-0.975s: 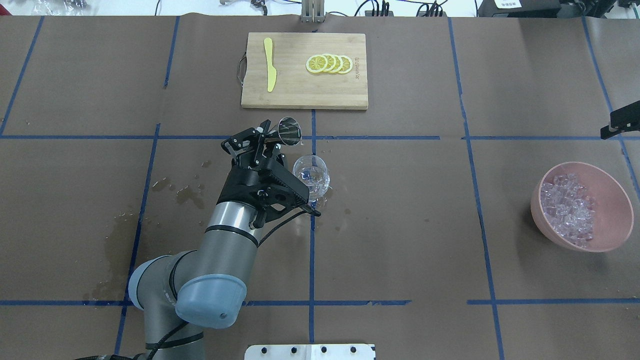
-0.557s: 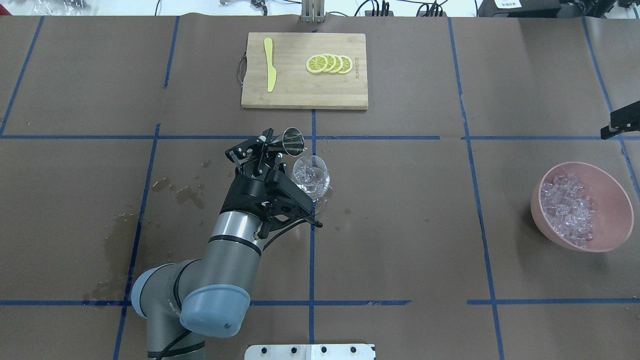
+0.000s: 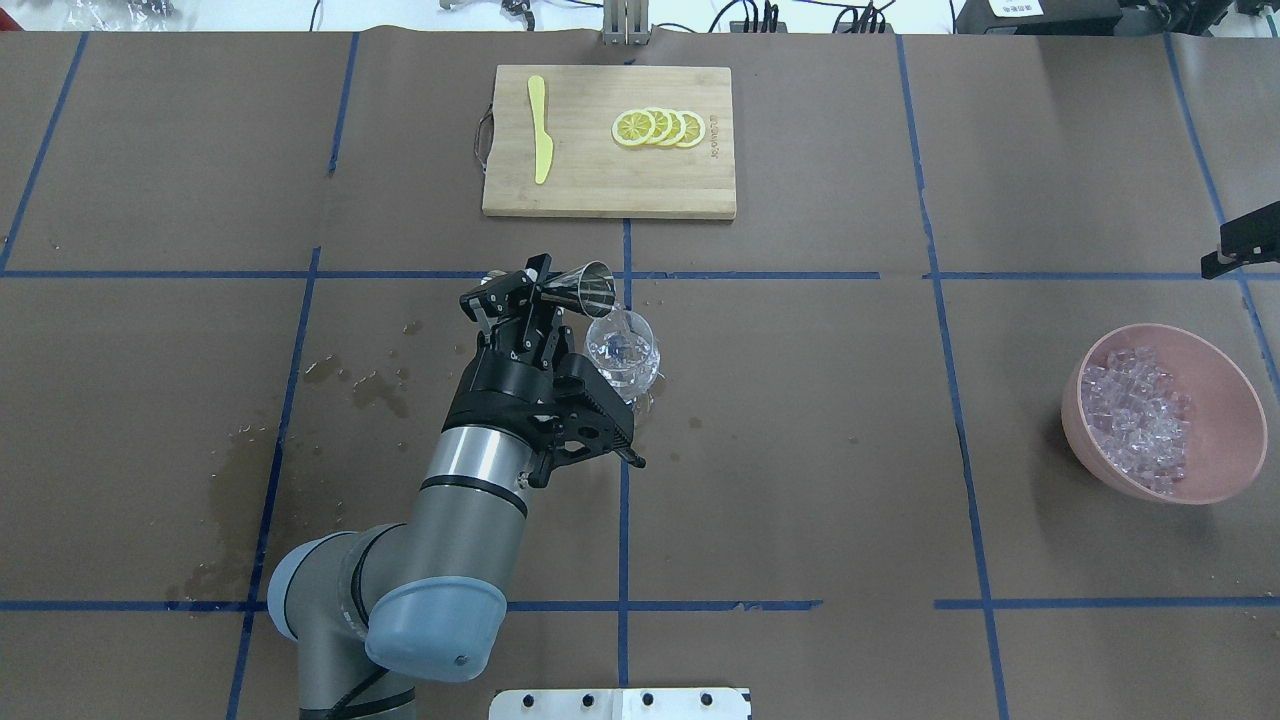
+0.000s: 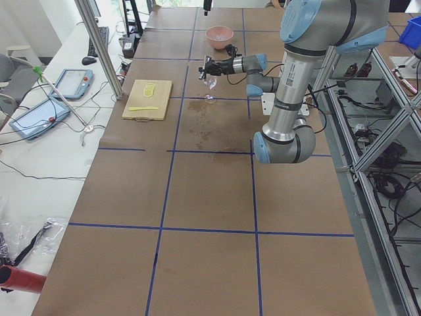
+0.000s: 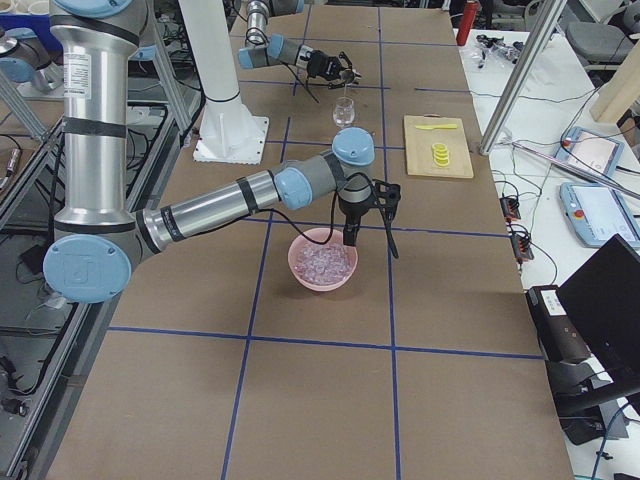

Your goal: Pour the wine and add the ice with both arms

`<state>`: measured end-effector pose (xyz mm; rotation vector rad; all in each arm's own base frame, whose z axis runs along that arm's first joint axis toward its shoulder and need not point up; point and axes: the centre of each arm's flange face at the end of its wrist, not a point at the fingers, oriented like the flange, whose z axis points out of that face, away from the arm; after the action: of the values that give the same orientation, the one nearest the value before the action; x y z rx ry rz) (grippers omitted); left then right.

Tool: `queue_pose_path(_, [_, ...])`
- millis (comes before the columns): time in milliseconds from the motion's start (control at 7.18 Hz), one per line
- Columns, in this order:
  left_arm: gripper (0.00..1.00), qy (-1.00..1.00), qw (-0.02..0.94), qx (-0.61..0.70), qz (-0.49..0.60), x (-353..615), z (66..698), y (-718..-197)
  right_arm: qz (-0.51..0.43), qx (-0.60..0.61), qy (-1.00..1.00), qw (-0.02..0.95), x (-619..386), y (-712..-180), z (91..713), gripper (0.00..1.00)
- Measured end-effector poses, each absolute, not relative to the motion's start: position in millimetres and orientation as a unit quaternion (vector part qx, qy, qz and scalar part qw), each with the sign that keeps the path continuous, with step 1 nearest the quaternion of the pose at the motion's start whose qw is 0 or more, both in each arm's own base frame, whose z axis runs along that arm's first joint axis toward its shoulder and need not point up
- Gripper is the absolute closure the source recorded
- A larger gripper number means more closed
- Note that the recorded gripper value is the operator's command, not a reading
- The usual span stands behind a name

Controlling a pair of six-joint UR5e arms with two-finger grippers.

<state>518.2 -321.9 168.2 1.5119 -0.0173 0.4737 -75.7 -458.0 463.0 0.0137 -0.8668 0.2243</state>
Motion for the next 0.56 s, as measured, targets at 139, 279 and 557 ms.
queue_pose_path(139, [1.0, -0.032, 0.697, 0.68, 0.227, 516.9, 167.6, -321.8, 0.108, 0.006, -0.419, 0.901, -76.0, -458.0, 463.3, 0.0])
queue_pose_path(279, [1.0, -0.052, 0.692, 0.679, 0.241, 515.6, 166.6, -321.3, 0.109, 0.006, -0.419, 0.901, -76.1, -458.1, 463.6, 0.0])
queue_pose_path(557, [1.0, -0.088, 0.68, 0.677, 0.268, 513.6, 165.2, -320.4, 0.109, 0.005, -0.419, 0.901, -76.2, -458.1, 463.8, 0.0])
